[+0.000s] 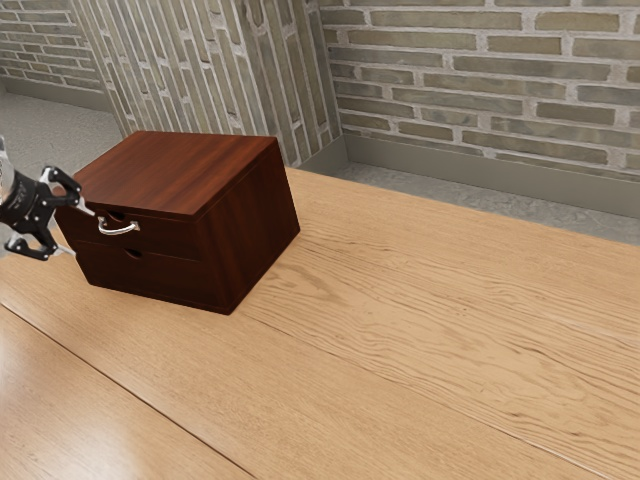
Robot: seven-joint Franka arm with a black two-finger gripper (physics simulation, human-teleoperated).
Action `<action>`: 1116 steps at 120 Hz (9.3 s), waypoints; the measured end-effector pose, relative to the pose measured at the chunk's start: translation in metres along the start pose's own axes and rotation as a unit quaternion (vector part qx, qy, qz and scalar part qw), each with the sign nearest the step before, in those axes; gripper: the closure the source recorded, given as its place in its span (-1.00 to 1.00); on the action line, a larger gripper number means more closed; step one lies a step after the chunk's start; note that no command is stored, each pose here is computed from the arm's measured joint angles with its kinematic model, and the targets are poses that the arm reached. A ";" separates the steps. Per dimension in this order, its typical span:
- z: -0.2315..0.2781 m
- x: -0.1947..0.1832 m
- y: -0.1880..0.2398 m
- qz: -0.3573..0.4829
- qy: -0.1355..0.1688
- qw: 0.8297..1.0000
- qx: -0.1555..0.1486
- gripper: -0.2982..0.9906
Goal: Pull the drawer handle with one arm to open the drawer
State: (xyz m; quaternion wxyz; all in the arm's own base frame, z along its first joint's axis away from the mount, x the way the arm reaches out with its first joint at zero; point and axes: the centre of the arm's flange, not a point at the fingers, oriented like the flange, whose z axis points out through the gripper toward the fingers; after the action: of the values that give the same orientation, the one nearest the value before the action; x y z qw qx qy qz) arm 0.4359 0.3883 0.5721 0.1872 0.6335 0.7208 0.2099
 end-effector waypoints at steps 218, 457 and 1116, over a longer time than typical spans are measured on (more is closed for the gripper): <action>0.031 -0.012 0.016 0.015 -0.033 0.999 0.007 -0.04; 0.021 0.022 -0.001 -0.001 -0.016 1.000 0.005 0.17; -0.025 0.009 -0.076 -0.015 -0.077 0.997 0.027 0.45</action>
State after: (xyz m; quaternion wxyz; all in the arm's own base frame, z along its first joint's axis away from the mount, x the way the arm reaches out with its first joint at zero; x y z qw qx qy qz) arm 0.3580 0.3877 0.5524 0.2280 0.6416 0.7192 0.1380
